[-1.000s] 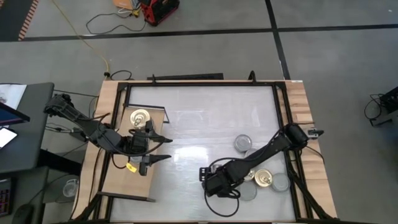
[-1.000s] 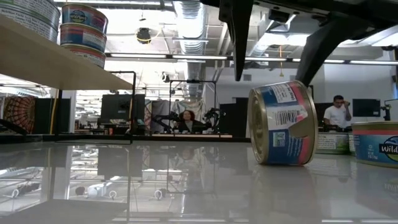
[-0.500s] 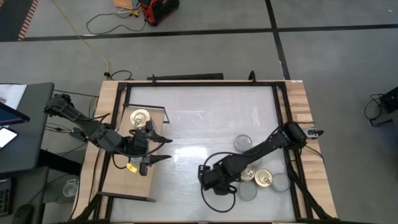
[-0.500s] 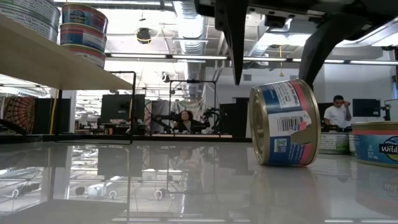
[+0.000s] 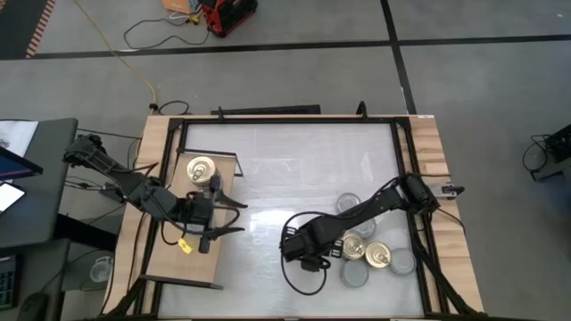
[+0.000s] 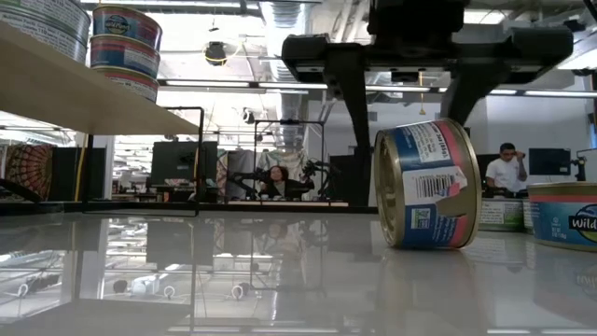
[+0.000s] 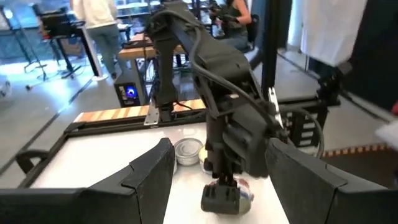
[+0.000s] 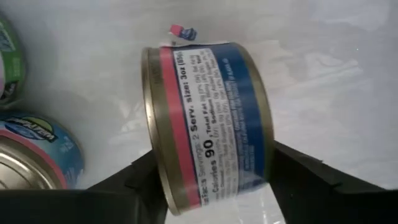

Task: Stack canned seafood by type on shelf
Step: Stack the blue tuna can on top of the blue tuna can on the shelf

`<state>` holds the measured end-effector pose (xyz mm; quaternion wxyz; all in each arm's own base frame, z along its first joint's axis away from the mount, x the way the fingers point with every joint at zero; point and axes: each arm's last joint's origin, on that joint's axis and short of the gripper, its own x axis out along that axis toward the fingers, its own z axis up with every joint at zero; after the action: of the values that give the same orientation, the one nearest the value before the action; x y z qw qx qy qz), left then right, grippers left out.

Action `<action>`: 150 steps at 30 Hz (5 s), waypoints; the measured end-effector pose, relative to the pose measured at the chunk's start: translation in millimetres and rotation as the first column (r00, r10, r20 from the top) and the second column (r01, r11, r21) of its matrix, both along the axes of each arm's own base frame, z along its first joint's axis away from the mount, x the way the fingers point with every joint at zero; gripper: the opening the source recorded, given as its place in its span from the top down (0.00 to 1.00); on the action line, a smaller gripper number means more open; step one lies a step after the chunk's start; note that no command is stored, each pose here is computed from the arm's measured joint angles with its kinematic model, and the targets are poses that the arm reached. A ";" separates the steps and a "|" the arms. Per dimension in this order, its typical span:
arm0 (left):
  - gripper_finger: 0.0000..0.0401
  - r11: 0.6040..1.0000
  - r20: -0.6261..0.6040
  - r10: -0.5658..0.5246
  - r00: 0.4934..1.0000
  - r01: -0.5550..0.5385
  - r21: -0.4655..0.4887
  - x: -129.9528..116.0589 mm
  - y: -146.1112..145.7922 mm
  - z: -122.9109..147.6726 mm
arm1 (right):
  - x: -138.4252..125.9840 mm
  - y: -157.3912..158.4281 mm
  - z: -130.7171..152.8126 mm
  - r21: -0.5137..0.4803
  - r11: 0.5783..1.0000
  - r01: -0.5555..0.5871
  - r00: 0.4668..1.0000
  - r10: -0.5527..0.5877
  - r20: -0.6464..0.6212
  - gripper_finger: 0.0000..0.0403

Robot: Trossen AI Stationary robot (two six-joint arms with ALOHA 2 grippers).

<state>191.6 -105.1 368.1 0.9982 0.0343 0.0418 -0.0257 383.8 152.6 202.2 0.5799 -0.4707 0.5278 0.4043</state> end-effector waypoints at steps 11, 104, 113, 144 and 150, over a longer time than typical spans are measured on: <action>0.40 0.914 -0.074 0.038 0.997 -0.005 0.406 -2.6 3.4 -9.3 | -1.7 -20.6 1.9 0.065 0.975 0.213 0.972 -0.205 -0.118 0.48; 0.53 -0.237 -0.102 0.314 0.944 0.182 0.954 41.3 -6.4 -33.2 | 37.2 -238.8 134.9 0.740 -0.332 0.585 0.558 -0.497 -0.664 0.26; 0.53 0.049 0.048 0.215 0.975 -0.060 0.997 -14.3 4.2 10.8 | 8.5 -268.7 164.8 0.808 -0.334 0.486 0.563 -0.587 -0.582 0.21; 0.52 0.529 0.063 0.446 0.893 -0.320 0.786 -86.1 14.8 12.2 | 65.4 -96.4 158.8 0.243 0.948 0.204 0.141 -0.274 0.951 0.24; 0.52 0.508 0.063 0.439 0.896 -0.305 0.805 -88.9 8.6 8.5 | 69.8 -86.8 158.9 0.175 0.954 0.243 0.069 -0.197 0.978 0.12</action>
<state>102.7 -96.5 376.5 0.8507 0.4649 0.1297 0.2083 453.5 65.8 361.1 0.8279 -0.5437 0.0775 -0.1140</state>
